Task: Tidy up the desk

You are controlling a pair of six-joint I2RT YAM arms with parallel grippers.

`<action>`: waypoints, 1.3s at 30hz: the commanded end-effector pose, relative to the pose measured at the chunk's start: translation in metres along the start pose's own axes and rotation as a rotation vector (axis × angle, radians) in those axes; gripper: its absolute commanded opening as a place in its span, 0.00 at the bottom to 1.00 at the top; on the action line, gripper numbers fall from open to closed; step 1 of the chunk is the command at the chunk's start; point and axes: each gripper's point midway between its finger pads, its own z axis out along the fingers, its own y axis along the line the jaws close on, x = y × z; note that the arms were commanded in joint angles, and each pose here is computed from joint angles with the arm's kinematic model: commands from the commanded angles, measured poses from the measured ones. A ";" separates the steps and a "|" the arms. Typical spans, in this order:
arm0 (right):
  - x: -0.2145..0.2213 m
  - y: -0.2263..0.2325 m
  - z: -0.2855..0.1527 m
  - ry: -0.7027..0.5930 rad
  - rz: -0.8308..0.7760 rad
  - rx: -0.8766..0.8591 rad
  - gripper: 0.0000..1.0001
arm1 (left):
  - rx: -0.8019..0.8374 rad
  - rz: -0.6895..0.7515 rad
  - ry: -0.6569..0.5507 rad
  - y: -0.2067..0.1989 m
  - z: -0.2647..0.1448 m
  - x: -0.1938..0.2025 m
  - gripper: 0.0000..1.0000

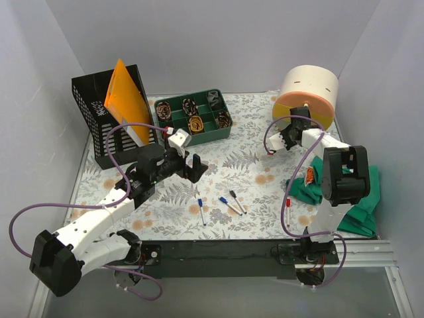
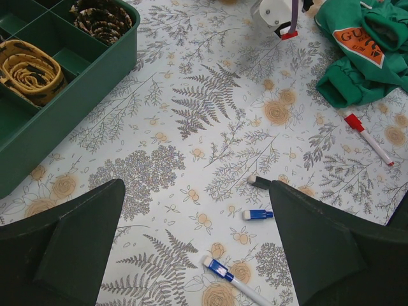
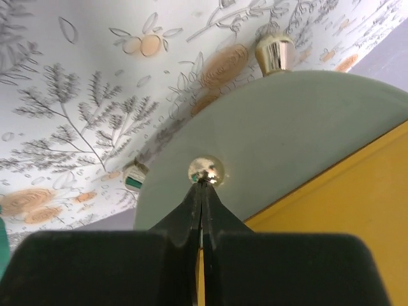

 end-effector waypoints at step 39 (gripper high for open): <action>0.119 -0.081 -0.138 -0.205 1.467 0.376 0.95 | 0.039 0.005 -0.055 -0.010 -0.006 -0.023 0.98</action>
